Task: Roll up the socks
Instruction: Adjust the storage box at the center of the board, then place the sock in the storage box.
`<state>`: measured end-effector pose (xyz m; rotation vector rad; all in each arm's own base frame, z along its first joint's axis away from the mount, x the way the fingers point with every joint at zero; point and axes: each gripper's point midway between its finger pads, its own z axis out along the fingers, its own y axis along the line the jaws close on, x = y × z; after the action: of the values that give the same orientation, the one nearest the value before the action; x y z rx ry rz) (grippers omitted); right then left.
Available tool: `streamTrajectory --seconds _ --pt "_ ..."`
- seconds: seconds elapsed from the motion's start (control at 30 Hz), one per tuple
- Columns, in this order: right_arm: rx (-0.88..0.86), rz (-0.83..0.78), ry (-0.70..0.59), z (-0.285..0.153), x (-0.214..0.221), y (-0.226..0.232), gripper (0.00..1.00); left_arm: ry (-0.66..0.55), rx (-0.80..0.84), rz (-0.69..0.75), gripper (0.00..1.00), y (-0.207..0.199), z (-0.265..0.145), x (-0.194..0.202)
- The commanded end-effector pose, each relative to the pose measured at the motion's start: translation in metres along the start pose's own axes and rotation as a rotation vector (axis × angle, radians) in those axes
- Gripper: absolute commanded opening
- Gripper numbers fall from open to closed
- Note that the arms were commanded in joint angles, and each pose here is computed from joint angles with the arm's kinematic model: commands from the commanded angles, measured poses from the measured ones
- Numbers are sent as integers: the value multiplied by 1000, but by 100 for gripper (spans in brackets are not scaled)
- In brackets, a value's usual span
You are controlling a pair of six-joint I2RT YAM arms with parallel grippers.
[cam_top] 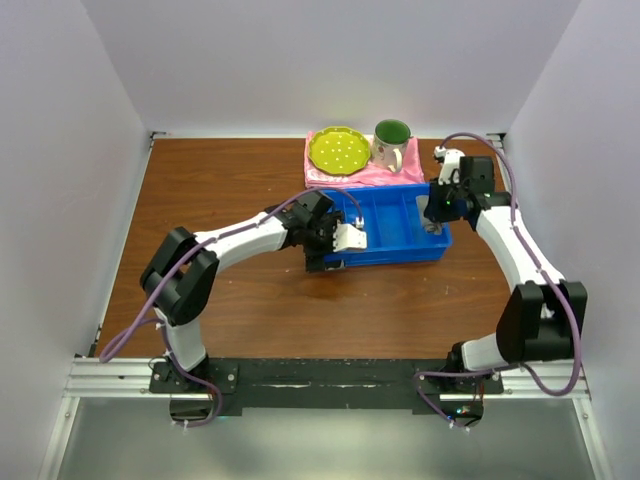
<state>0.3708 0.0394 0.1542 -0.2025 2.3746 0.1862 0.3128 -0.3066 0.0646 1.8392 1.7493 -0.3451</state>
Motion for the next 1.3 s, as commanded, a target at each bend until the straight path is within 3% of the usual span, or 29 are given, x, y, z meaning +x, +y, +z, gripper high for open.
streamTrajectory --seconds 0.0,0.33,0.53,0.8,1.27 --pt "-42 34 -66 10 -30 13 0 0 -49 5 100 13 -20 3" --pt "-35 -43 -95 24 -56 57 0 27 -74 -25 100 21 -28 26" --pt "-51 -26 -18 52 -52 67 0 -91 -43 -1 100 16 -42 -1" --pt "-64 2 32 76 -41 73 0 -291 -140 32 100 34 -92 -59" --pt "-68 -46 99 98 -14 93 0 -292 -216 -37 100 34 -120 -53"
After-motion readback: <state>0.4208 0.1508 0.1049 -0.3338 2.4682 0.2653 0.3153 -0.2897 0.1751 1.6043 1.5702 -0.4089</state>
